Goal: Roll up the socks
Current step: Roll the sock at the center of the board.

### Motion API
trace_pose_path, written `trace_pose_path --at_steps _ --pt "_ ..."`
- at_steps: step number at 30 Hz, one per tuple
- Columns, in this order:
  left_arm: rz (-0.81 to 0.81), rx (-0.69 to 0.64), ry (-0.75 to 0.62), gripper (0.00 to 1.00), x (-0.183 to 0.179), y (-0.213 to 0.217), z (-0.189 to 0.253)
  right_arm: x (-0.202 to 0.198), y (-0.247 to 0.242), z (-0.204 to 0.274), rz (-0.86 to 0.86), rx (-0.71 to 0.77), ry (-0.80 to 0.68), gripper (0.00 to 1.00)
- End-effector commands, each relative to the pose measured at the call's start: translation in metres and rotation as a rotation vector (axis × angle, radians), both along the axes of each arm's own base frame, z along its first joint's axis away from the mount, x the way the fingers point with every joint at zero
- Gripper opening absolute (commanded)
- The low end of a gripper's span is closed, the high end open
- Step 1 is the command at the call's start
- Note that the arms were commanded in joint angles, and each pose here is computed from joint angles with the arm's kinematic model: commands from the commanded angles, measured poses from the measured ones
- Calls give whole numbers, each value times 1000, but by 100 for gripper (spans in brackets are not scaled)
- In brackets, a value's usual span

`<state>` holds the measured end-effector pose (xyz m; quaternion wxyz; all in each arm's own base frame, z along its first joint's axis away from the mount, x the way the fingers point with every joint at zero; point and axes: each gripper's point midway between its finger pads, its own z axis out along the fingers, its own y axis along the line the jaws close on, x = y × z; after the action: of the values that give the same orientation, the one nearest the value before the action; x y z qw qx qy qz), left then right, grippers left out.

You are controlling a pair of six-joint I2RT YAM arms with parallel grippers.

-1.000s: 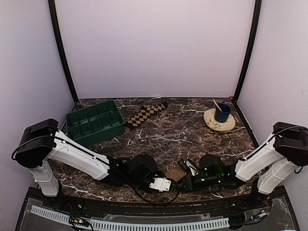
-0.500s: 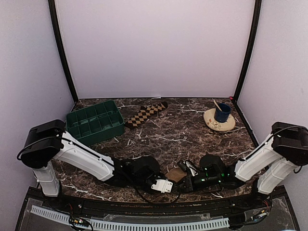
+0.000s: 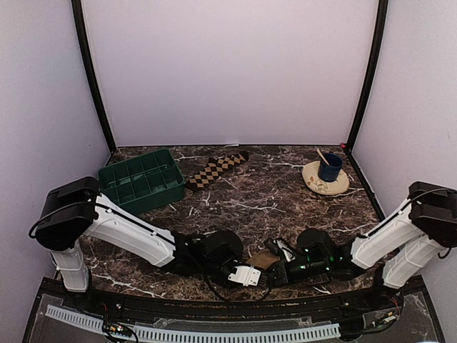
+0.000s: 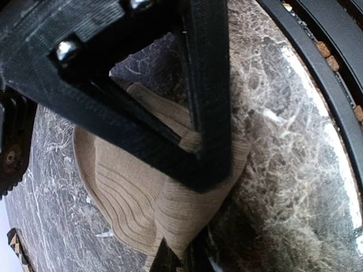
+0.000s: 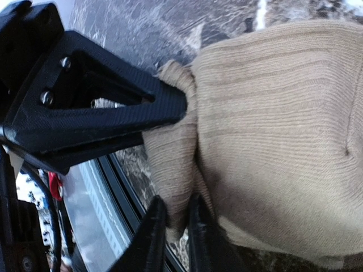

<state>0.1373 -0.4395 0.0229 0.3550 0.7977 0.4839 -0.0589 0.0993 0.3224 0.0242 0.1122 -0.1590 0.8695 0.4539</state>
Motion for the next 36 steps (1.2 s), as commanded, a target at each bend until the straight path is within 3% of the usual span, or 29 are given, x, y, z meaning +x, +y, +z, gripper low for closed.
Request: trace_pose_path --at_steps 1,9,21,26,30,36 --pt "-6 92 95 0 -13 8 -15 5 -19 -16 -32 -125 -13 19" --pt "61 208 230 0 -21 28 -26 21 -35 -5 -96 -170 -117 36" --pt "166 402 583 0 -40 44 -29 42 -60 7 -155 -257 -304 41" --pt "167 422 715 0 -51 38 -22 47 -70 11 -167 -284 -364 41" --pt "215 432 750 0 -45 44 -17 52 -77 20 -184 -305 -411 42" --pt "404 451 659 0 -14 83 -18 54 -78 25 -170 -309 -452 42"
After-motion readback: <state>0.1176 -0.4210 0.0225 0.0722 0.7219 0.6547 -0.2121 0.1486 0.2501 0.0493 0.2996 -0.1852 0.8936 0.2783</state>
